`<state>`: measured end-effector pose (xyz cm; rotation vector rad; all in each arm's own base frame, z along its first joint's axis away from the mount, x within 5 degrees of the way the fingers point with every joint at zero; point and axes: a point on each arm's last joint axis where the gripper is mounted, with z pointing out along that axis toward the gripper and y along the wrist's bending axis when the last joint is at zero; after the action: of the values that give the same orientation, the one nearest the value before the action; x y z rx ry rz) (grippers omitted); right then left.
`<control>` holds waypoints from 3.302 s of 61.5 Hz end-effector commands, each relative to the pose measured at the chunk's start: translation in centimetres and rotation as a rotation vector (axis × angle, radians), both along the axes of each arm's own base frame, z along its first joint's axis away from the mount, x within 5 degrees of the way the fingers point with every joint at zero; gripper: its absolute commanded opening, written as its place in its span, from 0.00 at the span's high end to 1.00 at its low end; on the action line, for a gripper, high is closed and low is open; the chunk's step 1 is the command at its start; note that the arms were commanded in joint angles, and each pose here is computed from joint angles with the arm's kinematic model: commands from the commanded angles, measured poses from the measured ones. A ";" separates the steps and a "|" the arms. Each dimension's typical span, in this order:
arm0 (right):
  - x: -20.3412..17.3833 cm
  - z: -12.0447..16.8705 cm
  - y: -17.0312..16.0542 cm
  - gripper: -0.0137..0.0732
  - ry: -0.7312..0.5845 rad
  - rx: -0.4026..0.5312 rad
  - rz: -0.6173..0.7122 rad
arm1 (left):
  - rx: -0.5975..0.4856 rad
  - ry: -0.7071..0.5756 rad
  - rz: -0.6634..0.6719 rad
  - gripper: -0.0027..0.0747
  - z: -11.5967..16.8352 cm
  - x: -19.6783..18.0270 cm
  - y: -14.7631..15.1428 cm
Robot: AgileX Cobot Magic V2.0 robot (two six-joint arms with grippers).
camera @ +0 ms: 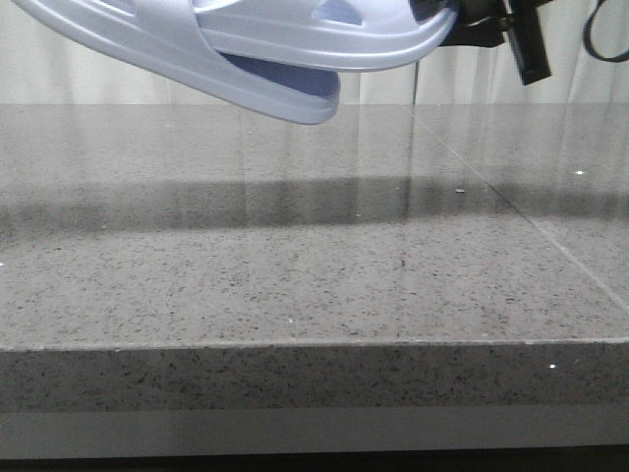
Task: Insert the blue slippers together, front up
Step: 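Bring the right-held slipper over and nest it onto the left-held slipper, then open the right gripper and withdraw it from the stacked slippers, then lower the stacked slippers onto the table with the left gripper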
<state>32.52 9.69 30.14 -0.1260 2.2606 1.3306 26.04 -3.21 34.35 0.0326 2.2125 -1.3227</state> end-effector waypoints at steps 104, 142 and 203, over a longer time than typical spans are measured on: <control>-14.2 15.2 -9.2 0.91 -0.584 -0.689 -0.405 | -0.049 -0.059 -0.011 0.99 2.0 -0.7 -0.3; -14.2 15.1 -9.2 0.91 -0.582 -0.689 -0.402 | 0.075 0.074 -0.019 0.99 -3.6 3.3 -3.5; -14.2 15.2 -9.2 0.91 -0.584 -0.688 -0.405 | 0.557 0.141 -0.007 0.56 -6.1 5.2 -1.1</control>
<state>18.68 0.50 43.84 -0.2618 2.0746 0.2403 31.22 -4.40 25.62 0.1672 2.6897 -0.7131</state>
